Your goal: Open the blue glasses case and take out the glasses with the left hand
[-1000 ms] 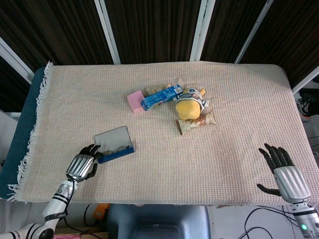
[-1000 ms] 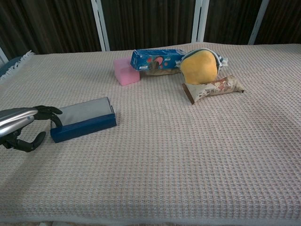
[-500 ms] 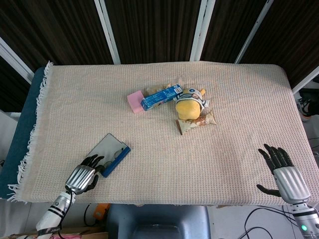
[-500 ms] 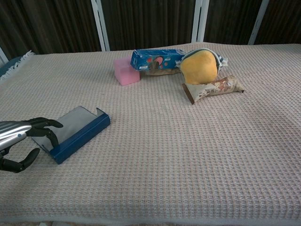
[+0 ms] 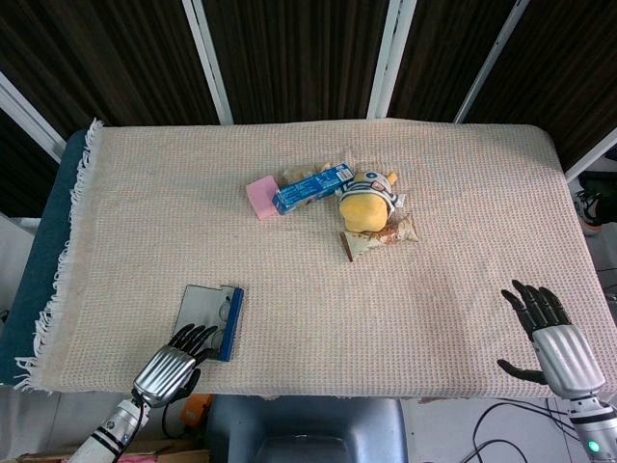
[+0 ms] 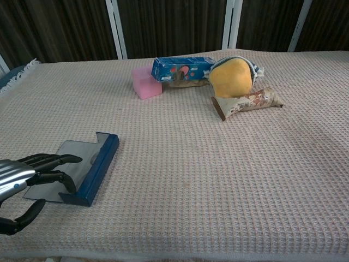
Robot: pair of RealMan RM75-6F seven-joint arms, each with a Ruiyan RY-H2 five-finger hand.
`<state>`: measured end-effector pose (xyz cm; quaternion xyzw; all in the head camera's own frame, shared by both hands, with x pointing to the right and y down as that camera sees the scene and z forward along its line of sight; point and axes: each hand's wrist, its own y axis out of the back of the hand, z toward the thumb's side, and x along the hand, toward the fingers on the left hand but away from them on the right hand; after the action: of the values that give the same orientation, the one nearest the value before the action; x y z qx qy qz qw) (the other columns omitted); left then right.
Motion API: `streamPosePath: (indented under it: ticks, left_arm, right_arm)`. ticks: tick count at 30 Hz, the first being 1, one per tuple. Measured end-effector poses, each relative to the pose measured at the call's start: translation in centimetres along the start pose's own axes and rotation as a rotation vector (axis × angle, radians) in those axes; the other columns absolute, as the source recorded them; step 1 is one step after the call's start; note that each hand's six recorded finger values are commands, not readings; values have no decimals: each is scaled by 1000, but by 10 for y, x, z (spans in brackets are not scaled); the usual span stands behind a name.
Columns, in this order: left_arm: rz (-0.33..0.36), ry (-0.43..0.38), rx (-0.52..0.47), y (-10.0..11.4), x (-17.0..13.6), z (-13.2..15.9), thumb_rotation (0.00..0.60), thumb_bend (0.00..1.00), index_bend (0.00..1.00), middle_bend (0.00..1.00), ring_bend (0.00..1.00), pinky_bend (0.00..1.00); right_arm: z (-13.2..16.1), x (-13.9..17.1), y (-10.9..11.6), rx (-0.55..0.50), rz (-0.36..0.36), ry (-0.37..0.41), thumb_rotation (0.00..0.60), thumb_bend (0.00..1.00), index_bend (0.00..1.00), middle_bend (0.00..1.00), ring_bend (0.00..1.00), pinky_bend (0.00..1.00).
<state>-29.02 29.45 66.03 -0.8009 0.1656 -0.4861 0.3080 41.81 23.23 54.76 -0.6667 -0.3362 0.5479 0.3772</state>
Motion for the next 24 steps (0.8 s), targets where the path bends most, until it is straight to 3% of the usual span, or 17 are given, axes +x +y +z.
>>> streamPosePath:
  ticks: [24]
  left_arm:
    - [-2,-39,-8,-14,27,38,600,629,164,0,0,5]
  right_arm:
    - [-9,12,15,-43,-42,10,600,93,0,0,0,0]
